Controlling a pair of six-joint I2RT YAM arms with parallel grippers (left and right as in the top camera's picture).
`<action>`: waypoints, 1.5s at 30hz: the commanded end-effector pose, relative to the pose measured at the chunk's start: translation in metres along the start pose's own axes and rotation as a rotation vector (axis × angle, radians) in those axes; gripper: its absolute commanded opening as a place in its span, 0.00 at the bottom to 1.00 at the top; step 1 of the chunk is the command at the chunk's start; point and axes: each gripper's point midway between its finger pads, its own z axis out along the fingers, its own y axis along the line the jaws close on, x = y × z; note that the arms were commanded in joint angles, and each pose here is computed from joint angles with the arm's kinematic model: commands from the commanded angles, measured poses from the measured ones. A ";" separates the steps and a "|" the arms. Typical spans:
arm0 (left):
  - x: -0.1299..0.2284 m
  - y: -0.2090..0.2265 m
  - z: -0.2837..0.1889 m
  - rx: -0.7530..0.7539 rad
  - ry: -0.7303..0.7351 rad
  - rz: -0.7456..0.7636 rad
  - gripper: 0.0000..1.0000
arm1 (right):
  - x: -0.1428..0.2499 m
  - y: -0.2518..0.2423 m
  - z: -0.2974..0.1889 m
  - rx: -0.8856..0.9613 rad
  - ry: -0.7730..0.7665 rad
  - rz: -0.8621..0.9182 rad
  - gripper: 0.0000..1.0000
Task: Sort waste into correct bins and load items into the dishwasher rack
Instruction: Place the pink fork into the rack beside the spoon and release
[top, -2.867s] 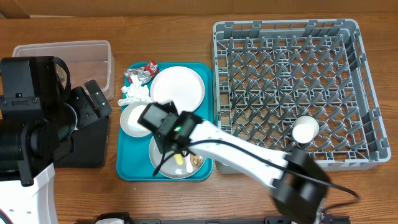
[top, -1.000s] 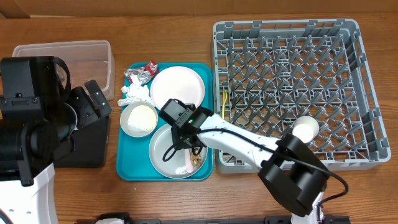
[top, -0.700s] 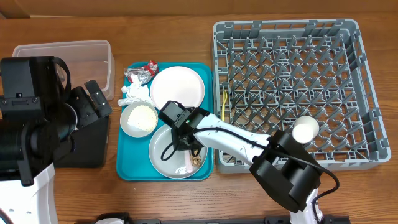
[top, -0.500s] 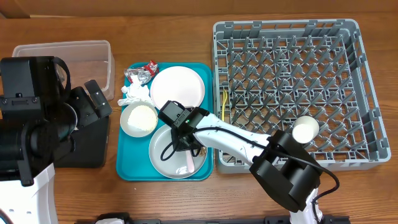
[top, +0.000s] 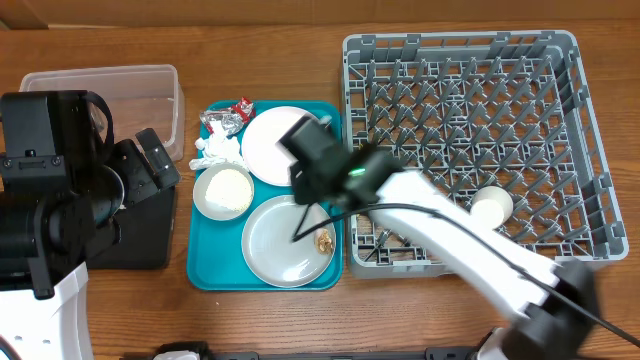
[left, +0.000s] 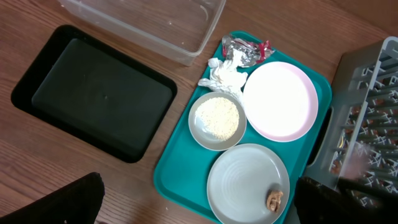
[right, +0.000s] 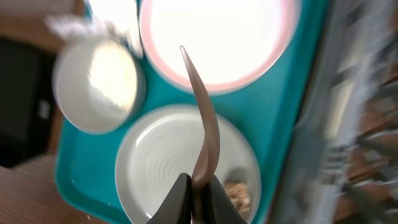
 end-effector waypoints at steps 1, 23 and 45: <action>-0.003 0.002 0.000 -0.011 -0.010 -0.016 1.00 | -0.034 -0.039 -0.025 0.061 -0.099 -0.028 0.05; -0.003 0.002 0.000 -0.011 -0.010 -0.016 1.00 | -0.057 -0.095 -0.001 0.104 -0.066 0.041 0.54; -0.012 -0.020 -0.001 0.106 -0.032 -0.038 1.00 | -0.037 -0.093 -0.224 -0.078 -0.504 0.063 0.95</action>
